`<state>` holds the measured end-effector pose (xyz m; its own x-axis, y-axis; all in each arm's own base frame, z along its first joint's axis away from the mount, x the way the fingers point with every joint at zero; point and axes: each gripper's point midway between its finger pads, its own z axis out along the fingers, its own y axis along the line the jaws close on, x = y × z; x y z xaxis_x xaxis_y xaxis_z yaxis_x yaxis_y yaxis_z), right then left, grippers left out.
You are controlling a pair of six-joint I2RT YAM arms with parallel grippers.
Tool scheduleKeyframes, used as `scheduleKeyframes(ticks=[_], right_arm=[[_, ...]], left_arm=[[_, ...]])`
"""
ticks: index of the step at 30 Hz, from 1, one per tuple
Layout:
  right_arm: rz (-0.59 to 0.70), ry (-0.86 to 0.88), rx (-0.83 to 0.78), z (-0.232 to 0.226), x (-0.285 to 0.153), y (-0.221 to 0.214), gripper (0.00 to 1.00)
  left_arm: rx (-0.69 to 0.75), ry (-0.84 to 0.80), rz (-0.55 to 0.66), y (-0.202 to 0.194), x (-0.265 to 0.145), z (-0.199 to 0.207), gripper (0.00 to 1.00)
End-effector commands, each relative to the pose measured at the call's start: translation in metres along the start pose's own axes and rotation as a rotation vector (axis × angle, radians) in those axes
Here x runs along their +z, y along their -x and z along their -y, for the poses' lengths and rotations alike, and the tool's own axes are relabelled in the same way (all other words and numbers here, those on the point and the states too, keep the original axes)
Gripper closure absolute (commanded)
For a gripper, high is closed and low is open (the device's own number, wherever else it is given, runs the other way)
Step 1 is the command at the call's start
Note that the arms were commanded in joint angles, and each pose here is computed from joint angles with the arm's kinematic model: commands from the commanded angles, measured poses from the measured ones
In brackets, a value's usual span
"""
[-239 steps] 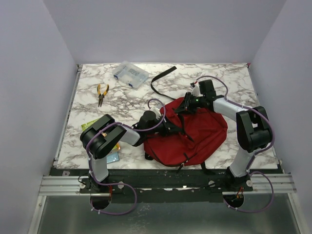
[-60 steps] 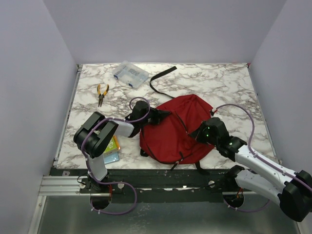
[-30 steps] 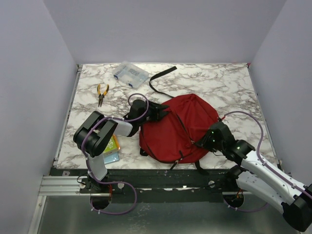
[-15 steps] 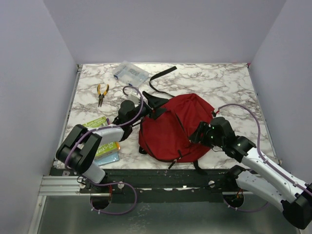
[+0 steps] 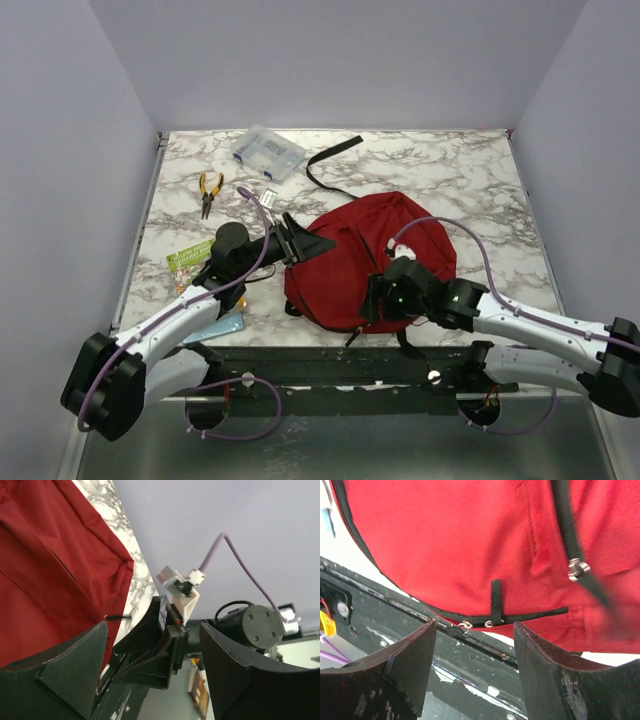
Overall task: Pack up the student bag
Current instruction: Unzip the student bag at the center of the board.
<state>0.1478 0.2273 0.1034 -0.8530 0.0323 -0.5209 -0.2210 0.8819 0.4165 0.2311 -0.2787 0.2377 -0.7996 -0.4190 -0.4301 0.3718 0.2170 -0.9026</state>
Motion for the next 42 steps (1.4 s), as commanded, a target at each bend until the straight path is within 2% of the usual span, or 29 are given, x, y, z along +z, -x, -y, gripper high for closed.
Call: scheduleKeyframes(ticks=[1,4,7,11,15,18,21,26,30,35,42], right_arm=[[-0.104,0.015,0.059,-0.003,0.013,-0.037,0.33],[-0.13,-0.01,0.128,0.01,0.02,-0.054,0.33],[-0.097,-0.045,0.206,0.021,0.028,-0.057,0.28],[-0.058,-0.124,0.287,0.043,0.042,-0.056,0.33],[0.001,-0.165,0.359,0.071,0.05,-0.032,0.36],[0.061,-0.189,0.333,0.089,0.05,-0.004,0.36],[0.065,-0.249,0.267,0.099,0.048,0.017,0.36],[0.045,-0.292,0.238,0.1,0.034,0.023,0.31],[0.013,-0.288,0.348,0.096,0.029,0.011,0.29],[0.068,-0.288,0.573,0.097,0.027,0.006,0.32],[0.079,-0.231,0.692,0.09,0.037,0.003,0.37]], left_arm=[[0.133,0.069,-0.14,-0.038,-0.027,-0.016,0.24],[0.151,0.062,-0.165,-0.05,-0.037,-0.017,0.3],[0.17,0.034,-0.218,-0.067,-0.04,-0.016,0.31],[0.178,0.012,-0.281,-0.086,-0.036,-0.01,0.31],[0.169,0.014,-0.325,-0.104,-0.029,-0.005,0.32],[0.155,0.025,-0.364,-0.117,-0.022,-0.005,0.32],[0.135,0.055,-0.395,-0.128,-0.013,-0.009,0.34],[0.143,0.056,-0.458,-0.145,0.006,-0.003,0.34],[0.147,0.048,-0.495,-0.155,0.02,0.004,0.35],[0.141,0.049,-0.537,-0.165,0.031,0.005,0.4],[0.135,0.054,-0.548,-0.169,0.036,0.005,0.44]])
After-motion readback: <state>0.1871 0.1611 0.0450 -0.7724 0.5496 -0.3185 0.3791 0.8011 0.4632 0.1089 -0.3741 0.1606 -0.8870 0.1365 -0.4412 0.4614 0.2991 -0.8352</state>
